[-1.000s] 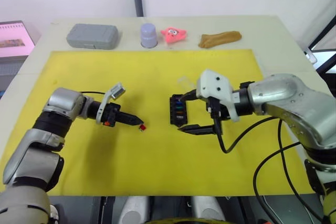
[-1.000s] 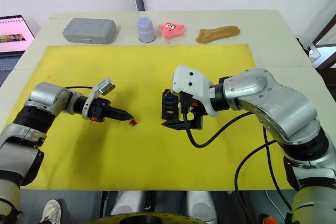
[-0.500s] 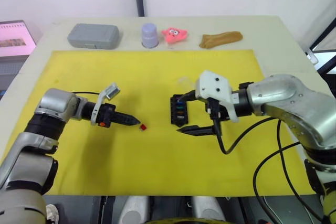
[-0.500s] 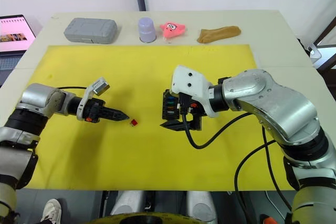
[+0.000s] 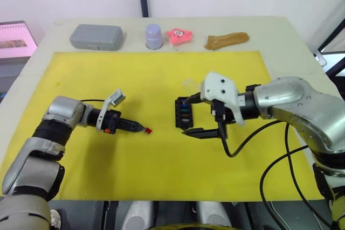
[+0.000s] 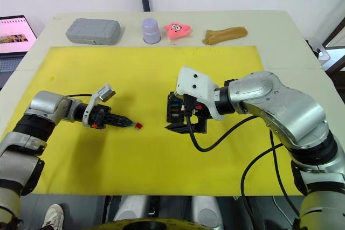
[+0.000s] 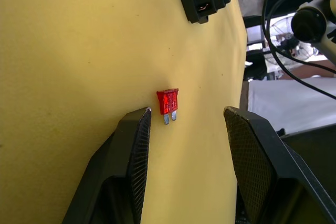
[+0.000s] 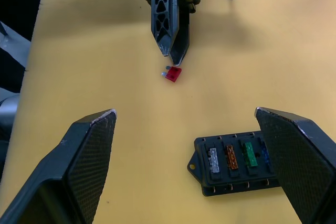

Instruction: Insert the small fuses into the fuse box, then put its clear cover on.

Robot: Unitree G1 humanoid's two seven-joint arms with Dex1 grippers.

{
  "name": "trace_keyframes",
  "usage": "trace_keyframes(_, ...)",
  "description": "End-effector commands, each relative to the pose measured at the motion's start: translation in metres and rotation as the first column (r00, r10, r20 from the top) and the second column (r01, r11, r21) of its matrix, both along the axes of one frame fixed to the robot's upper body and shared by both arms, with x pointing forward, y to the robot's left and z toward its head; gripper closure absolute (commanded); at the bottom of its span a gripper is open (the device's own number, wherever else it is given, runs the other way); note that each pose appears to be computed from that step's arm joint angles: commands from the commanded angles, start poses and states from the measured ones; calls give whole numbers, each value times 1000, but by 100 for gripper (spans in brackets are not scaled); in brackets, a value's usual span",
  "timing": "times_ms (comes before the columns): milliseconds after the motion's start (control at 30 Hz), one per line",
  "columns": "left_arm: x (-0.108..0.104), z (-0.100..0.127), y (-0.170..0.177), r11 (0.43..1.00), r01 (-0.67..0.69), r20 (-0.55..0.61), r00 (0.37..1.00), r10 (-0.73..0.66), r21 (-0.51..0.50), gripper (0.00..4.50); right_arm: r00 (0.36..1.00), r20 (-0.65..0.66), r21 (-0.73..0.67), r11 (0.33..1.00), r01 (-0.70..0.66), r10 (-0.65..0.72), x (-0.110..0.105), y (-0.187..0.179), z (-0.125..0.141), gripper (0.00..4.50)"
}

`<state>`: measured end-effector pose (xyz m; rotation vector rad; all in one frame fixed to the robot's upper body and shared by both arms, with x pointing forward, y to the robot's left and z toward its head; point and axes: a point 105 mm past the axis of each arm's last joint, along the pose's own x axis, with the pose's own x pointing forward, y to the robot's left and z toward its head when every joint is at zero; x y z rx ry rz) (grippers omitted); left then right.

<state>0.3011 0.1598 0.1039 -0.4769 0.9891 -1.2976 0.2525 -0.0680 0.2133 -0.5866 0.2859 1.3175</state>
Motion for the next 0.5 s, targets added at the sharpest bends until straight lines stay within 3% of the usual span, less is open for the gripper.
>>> trace_keyframes(33,-2,-4,-1,999,34,8,999,-34,18,218,998,59,10,1000,-10,9,-3,0,12,0)
trace_keyframes(167,-9,-10,-6,996,82,2,997,-82,15,218,998,61,12,1000,-8,8,-2,1,12,0)
trace_keyframes(500,0,-18,-12,997,77,19,997,-77,-1,218,998,62,11,1000,4,-4,-2,0,12,0)
